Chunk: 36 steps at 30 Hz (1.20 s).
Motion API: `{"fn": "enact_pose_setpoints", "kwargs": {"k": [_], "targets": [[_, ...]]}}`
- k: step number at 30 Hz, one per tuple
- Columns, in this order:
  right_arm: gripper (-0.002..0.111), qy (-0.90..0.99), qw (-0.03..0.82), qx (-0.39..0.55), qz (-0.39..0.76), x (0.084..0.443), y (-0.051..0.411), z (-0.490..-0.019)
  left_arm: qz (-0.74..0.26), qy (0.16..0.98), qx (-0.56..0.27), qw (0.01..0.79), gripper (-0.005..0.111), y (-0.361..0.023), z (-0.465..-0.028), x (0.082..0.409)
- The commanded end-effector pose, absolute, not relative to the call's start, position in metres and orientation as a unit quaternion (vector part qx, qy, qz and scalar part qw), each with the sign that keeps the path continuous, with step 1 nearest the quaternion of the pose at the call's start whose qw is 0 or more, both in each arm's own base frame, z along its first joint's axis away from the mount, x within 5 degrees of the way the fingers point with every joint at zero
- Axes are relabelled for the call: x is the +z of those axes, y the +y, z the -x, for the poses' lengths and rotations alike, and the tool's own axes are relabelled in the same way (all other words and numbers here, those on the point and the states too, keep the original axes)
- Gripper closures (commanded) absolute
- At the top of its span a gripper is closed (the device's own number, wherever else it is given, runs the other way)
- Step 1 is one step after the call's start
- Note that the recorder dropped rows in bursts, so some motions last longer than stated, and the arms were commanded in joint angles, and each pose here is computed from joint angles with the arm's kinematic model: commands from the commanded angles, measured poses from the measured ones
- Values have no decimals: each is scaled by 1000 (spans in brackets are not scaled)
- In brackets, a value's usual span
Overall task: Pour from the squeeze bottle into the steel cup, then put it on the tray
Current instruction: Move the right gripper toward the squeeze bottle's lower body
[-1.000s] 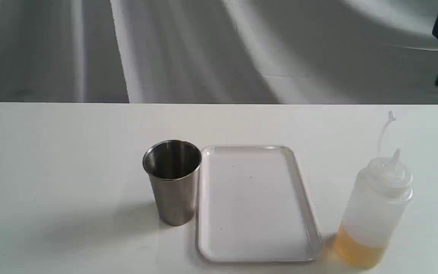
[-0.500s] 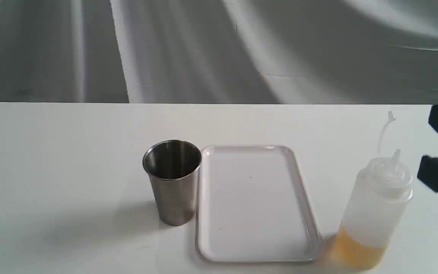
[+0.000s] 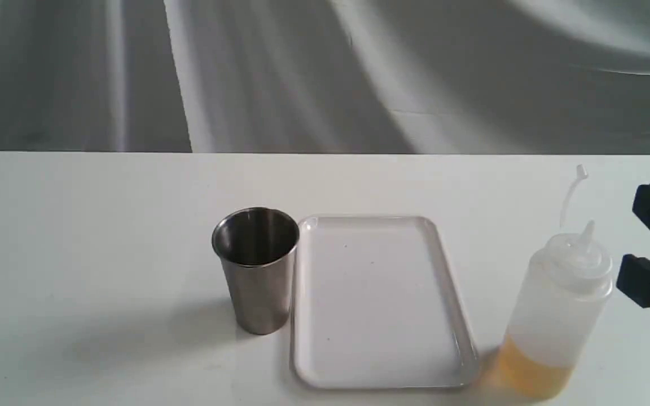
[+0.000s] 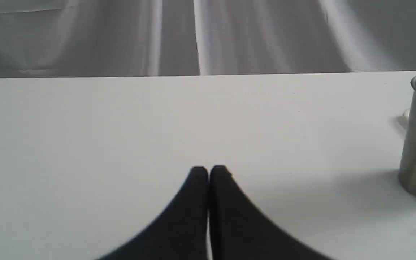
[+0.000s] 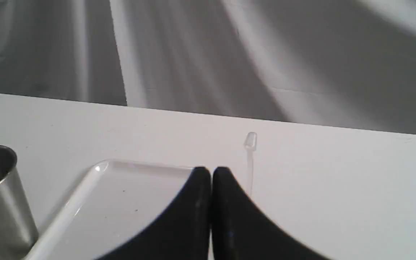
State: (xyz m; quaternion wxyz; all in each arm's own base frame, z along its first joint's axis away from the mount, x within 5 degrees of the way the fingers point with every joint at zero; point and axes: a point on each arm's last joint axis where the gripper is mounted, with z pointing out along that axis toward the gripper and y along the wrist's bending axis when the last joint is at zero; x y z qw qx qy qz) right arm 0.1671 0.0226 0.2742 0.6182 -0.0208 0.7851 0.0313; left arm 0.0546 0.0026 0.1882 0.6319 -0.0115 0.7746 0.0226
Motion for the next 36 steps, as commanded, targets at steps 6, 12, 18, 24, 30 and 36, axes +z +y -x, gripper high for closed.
{"fn": "enact_pose_setpoints", "kwargs": {"k": [6,12,18,24,30,36], "targets": [[108,782,621,38,30,276,24,-164,11,773,18,634,107,2,-55,188],[108,759,647,77,14,277,25,-153,11,773,18,634,107,2,-55,188],[108,773,630,71,25,253,25,-146,10,773,19,634,107,2,-55,188],[108,773,631,66,-12,225,18,-136,10,773,19,634,107,2,-55,188],[102,777,625,73,-29,222,17,-136,11,773,18,634,107,2,-55,188],[42,783,617,75,-27,220,17,-135,11,773,18,634,107,2,-55,188]]}}
